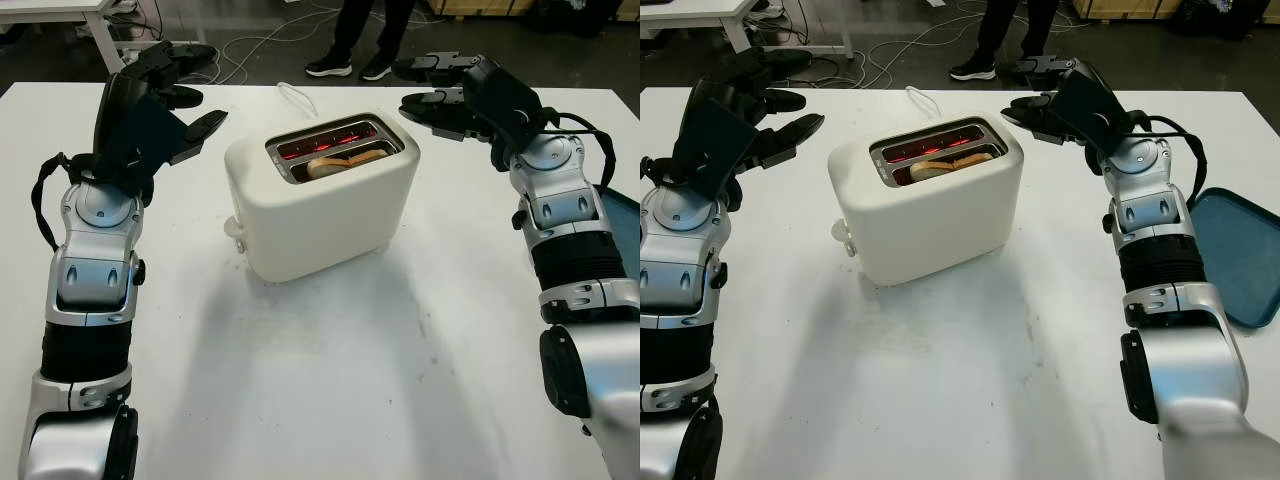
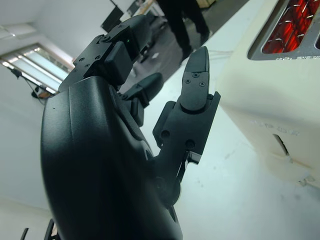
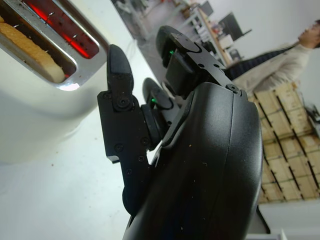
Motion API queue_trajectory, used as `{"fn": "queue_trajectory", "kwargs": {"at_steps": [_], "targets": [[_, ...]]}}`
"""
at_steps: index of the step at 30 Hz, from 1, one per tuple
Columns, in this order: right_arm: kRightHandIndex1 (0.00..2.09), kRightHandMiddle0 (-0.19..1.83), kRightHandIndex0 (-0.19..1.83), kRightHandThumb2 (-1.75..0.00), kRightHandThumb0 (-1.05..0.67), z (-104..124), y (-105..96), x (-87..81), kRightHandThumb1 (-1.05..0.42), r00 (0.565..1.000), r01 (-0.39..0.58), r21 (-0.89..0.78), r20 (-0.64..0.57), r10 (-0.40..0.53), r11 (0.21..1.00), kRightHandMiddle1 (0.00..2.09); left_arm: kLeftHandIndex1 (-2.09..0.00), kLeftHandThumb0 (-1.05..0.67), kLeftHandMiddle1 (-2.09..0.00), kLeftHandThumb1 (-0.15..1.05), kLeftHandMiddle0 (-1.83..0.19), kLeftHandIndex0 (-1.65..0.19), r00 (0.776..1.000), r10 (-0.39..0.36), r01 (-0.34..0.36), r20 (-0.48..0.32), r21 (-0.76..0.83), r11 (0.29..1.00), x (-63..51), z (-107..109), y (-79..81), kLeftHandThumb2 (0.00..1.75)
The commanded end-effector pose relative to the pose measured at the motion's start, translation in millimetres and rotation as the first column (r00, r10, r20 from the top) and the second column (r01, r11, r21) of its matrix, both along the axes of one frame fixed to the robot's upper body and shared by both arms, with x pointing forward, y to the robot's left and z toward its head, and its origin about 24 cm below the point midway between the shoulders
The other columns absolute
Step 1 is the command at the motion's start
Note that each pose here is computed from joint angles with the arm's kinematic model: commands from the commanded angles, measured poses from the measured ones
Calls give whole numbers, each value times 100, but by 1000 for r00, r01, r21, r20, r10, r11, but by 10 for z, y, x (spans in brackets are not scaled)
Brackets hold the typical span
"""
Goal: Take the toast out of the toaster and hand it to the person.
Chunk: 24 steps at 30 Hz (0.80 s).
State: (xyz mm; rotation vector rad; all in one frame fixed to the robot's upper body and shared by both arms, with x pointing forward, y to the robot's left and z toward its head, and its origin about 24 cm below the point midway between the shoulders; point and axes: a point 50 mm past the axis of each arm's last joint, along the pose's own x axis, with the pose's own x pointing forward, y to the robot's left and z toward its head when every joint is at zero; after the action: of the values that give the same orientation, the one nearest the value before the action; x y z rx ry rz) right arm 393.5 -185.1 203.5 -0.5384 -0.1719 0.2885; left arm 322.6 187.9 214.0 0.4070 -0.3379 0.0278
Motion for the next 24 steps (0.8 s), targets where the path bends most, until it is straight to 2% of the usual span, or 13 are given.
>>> {"fn": "queue_trajectory", "kwargs": {"at_steps": [1,24], "targets": [[6,60,62,-18,-30,-16,-17,-14,-92,1000,13,19,-10,-13,1000,0,-43,-25,-96,75,-26,-46,1000,10,-10,-2,-1,1000,-20,-14,18,37],[6,60,63,-20,-34,-3,20,-11,-92,1000,-14,-10,2,14,1000,0,-47,-25,-95,73,-26,-45,1000,8,-8,7,16,1000,-18,3,12,39]]}}
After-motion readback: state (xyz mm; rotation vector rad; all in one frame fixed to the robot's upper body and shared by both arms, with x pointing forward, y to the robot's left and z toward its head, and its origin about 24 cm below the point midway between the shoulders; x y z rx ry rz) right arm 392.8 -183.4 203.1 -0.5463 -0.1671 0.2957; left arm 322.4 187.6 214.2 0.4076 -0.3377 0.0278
